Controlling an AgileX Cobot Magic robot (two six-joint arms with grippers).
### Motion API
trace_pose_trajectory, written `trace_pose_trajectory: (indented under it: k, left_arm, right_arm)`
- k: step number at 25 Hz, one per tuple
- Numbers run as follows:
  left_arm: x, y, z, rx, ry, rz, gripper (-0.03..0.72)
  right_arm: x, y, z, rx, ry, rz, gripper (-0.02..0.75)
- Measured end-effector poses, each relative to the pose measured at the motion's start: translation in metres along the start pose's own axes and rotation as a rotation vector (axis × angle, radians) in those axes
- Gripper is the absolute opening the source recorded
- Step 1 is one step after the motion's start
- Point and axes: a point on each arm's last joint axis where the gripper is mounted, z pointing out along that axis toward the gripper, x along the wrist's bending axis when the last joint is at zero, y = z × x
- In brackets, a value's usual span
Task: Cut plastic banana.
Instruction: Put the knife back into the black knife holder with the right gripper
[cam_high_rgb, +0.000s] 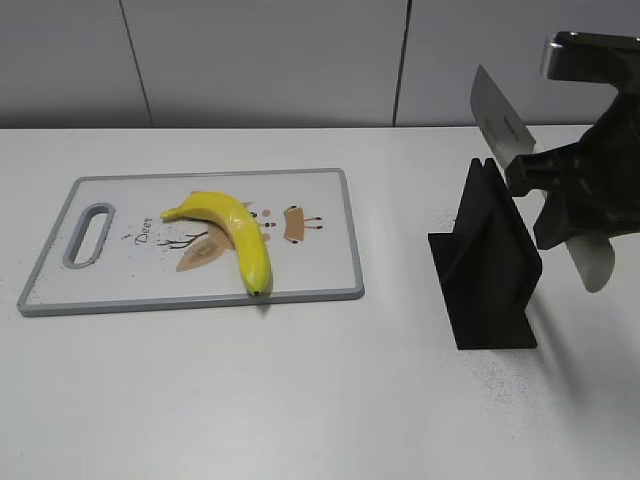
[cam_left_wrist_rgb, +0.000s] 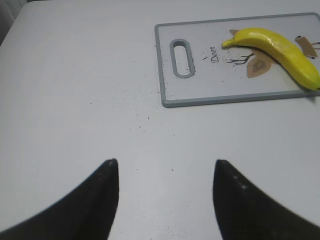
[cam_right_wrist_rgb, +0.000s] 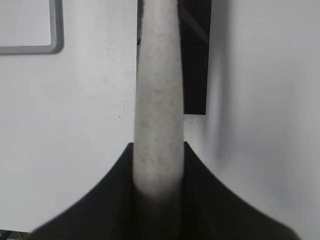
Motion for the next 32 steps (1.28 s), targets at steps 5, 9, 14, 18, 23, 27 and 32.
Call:
trace_pose_trajectory:
  k: [5, 9, 14, 18, 23, 27, 32]
  left_arm:
    - [0.0, 0.0, 0.0, 0.0, 0.0, 0.0, 0.577]
    - [0.0, 0.0, 0.0, -0.001, 0.0, 0.0, 0.577]
    - [0.0, 0.0, 0.0, -0.001, 0.0, 0.0, 0.577]
    - [0.0, 0.0, 0.0, -0.001, 0.0, 0.0, 0.577]
    - [0.0, 0.0, 0.0, -0.001, 0.0, 0.0, 0.577]
    - [0.0, 0.0, 0.0, -0.001, 0.0, 0.0, 0.577]
    - [0.0, 0.0, 0.0, -0.001, 0.0, 0.0, 0.577]
  right_arm:
    - [0.0, 0.001, 0.011, 0.03, -0.02, -0.003, 0.188]
    - [-0.001, 0.002, 0.02, 0.059, -0.033, -0.002, 0.188]
    - [-0.001, -0.002, 0.033, 0.144, -0.053, 0.013, 0.188]
    - [-0.001, -0.005, 0.042, 0.19, -0.057, 0.028, 0.188]
    - [0.0, -0.004, 0.043, 0.185, -0.05, 0.034, 0.191]
    - [0.0, -0.005, 0.044, 0.19, -0.045, 0.04, 0.416]
    - [0.002, -0.005, 0.033, 0.163, -0.016, 0.034, 0.636]
